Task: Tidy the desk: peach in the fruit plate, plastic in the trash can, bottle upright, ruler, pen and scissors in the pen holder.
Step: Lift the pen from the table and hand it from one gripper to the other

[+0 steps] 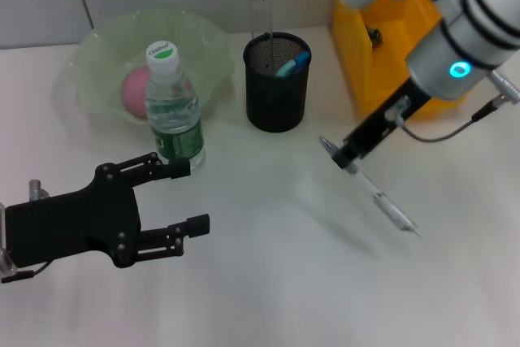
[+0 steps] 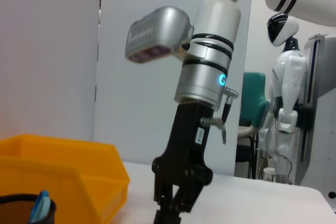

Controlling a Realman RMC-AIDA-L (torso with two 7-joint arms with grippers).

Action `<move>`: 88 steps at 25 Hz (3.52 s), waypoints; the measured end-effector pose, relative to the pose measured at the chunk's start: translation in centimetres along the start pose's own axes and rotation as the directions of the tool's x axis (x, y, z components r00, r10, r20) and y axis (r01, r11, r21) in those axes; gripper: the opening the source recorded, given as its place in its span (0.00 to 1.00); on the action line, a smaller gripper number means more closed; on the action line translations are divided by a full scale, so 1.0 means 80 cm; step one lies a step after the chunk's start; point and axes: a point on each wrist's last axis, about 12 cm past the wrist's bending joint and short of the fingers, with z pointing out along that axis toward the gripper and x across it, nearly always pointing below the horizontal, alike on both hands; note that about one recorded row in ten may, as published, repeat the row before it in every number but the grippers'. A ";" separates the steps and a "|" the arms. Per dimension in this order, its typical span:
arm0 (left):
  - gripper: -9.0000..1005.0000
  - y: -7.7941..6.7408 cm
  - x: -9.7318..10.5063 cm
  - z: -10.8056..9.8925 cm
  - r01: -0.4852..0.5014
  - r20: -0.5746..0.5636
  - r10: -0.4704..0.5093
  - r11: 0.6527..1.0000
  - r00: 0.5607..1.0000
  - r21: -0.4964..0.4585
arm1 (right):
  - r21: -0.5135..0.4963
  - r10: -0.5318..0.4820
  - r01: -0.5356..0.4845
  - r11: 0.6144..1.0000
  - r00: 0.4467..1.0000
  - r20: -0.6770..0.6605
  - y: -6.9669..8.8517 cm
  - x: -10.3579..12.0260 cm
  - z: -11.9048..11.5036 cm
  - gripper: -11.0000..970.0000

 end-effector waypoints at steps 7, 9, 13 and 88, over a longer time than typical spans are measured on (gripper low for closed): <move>0.77 -0.005 -0.008 -0.001 -0.004 0.057 0.002 1.000 0.998 0.030 | -0.164 0.084 -0.044 0.985 0.966 0.246 -0.023 0.020 -0.030 0.13; 0.77 -0.006 -0.011 -0.002 -0.005 0.071 0.002 0.999 0.997 0.044 | -0.206 0.093 -0.028 0.978 0.945 0.313 -0.029 0.029 -0.036 0.13; 0.77 -0.009 -0.018 -0.002 0.010 0.108 -0.018 0.997 0.994 0.075 | -0.253 0.074 0.048 0.966 0.889 0.452 -0.039 0.051 -0.043 0.13; 0.76 0.046 -0.068 0.090 0.255 0.036 -0.261 0.960 0.965 0.116 | -0.385 0.074 0.439 0.812 0.577 0.814 -0.017 0.050 -0.033 0.14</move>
